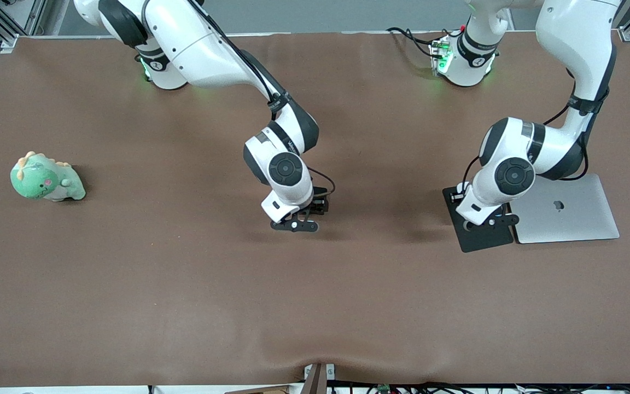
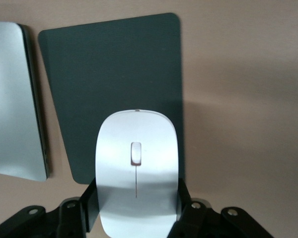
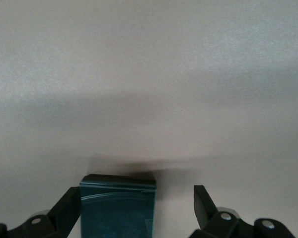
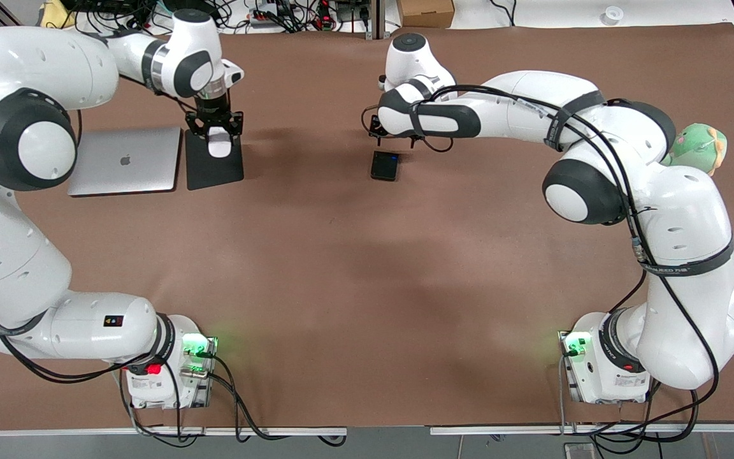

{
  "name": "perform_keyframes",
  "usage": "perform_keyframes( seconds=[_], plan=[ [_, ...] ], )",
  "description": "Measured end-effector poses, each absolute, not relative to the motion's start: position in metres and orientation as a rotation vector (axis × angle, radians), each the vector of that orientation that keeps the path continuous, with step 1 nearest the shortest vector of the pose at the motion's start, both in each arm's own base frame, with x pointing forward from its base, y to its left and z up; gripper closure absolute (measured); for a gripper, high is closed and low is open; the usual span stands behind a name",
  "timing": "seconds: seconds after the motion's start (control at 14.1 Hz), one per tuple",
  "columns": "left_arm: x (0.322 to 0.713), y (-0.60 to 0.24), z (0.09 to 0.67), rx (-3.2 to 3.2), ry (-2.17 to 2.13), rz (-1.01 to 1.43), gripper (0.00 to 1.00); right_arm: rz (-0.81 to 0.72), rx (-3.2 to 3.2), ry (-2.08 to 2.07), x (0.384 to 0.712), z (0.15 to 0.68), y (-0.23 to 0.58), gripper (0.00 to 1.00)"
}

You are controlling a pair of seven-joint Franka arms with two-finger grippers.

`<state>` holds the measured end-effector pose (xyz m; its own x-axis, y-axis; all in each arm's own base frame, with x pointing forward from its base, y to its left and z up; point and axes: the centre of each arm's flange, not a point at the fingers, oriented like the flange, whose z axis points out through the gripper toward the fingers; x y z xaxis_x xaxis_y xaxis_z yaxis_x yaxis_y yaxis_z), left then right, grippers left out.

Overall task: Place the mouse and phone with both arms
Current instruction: 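Carry the mouse over the mouse pad while the right gripper grasps the phone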

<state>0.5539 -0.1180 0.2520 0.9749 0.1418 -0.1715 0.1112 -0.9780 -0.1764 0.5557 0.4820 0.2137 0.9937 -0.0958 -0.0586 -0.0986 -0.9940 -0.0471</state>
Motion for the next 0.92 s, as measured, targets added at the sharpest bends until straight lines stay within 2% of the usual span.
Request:
perform_keyframes(
  seconds=[0.28,0.92],
  plan=[
    [0.545,-0.089,0.238,-2.950,-0.218,0.248,0.38,0.051,-3.071,0.164,0.549,0.206,0.499,0.00],
    [0.531,-0.060,0.211,-2.994,-0.190,0.098,0.38,0.074,-3.096,0.154,0.538,0.184,0.506,0.00]
  ],
)
